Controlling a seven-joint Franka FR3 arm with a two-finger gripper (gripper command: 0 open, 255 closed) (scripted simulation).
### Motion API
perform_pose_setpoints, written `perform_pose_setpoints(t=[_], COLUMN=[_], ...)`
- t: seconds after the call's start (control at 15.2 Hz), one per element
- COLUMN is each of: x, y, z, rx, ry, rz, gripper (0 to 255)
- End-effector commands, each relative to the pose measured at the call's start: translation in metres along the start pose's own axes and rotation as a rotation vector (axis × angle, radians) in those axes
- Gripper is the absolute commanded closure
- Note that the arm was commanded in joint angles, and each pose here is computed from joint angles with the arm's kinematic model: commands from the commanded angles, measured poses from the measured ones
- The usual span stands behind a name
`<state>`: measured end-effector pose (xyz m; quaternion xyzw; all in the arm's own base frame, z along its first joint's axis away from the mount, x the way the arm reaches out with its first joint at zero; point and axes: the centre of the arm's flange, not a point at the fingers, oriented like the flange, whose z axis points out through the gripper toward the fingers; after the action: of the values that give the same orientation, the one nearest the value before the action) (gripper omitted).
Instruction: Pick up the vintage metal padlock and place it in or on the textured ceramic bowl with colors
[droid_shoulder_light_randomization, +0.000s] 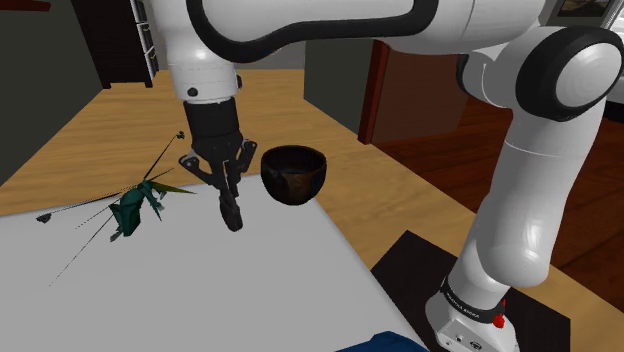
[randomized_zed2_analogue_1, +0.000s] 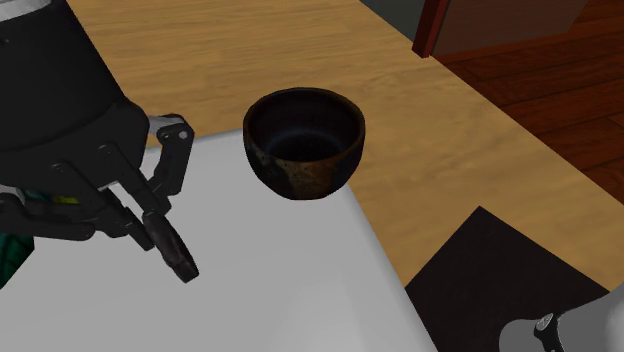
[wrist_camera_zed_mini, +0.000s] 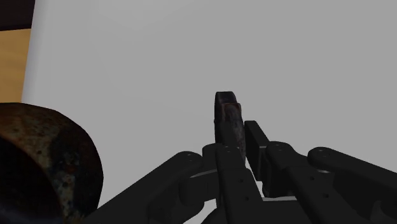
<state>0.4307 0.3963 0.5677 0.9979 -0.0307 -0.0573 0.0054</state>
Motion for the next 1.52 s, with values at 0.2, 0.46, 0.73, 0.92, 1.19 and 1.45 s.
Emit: perform_pose_setpoints(t=[0.2,0.46,0.73,0.92,1.19,1.45], x=[-0.003,-0.005,-0.007,-0.009,-0.012,-0.014], y=[0.000,0.000,0.000,0.001,0.001,0.001], z=[-0.027,-0.048,-0.069,-0.084,-0.105,-0.126], rx=[0.000,0.000,0.000,0.000,0.000,0.000], ry=[0.000,0.000,0.000,0.000,0.000,0.000], rz=[0.000,0.000,0.000,0.000,0.000,0.000], gripper=[255,255,255,255,255,255])
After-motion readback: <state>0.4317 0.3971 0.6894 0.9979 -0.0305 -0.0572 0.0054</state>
